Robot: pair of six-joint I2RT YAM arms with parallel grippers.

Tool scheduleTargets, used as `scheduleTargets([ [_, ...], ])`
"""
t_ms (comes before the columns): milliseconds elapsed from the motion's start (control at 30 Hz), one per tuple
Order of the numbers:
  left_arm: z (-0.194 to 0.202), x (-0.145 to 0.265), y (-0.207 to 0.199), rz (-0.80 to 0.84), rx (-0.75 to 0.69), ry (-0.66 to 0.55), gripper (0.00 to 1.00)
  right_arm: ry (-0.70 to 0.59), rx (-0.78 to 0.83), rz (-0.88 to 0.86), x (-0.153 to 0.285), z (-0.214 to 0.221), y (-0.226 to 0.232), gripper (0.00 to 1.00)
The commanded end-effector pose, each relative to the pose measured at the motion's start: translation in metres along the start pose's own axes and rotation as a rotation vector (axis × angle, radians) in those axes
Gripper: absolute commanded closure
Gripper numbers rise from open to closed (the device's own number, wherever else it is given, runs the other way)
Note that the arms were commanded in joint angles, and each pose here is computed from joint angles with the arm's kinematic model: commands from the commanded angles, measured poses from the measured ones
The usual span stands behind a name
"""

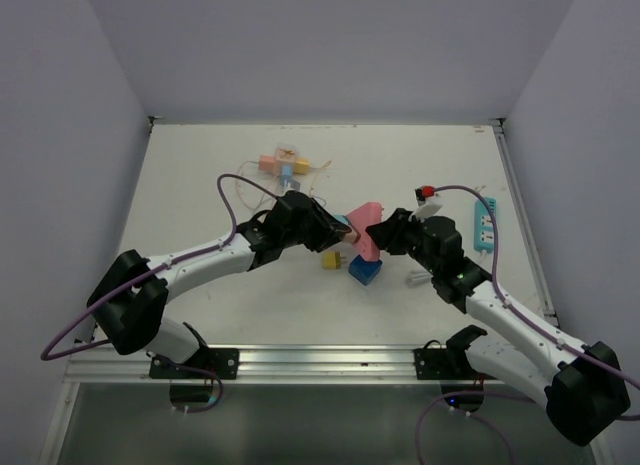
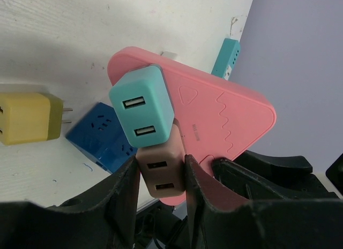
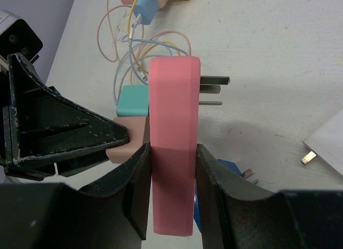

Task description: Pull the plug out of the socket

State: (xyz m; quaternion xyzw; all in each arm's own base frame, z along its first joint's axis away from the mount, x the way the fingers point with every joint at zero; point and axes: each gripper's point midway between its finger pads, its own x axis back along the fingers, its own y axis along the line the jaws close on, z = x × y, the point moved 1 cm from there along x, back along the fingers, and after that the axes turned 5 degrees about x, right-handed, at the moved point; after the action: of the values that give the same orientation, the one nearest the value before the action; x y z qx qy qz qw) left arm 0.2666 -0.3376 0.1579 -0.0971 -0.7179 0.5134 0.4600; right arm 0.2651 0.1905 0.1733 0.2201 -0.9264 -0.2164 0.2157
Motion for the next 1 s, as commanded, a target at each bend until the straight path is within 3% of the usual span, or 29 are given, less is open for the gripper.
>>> scheduleTargets([
  [0,0.003,0.005,-0.013,0.042,0.010,0.007,0.93,-0.074,-0.011,-0.109,-0.003,-0.020,0.023,0.97],
  [33,0.002,0.006,-0.023,0.082,0.010,0.003,1.00,-0.061,-0.010,-0.122,-0.003,-0.017,0.025,0.90],
  [133,0.002,0.009,-0.027,0.099,0.004,0.004,1.00,-0.046,-0.014,-0.131,-0.006,-0.012,0.025,0.79],
  [433,0.003,0.017,-0.037,0.158,0.002,0.012,1.00,-0.022,-0.025,-0.148,-0.012,-0.005,0.026,0.58],
  [733,0.005,0.022,-0.044,0.200,0.010,0.022,1.00,-0.006,-0.029,-0.140,-0.016,0.000,0.023,0.45],
  [967,0.006,0.026,-0.049,0.225,0.010,0.030,1.00,0.007,-0.038,-0.130,-0.021,0.005,0.021,0.42],
])
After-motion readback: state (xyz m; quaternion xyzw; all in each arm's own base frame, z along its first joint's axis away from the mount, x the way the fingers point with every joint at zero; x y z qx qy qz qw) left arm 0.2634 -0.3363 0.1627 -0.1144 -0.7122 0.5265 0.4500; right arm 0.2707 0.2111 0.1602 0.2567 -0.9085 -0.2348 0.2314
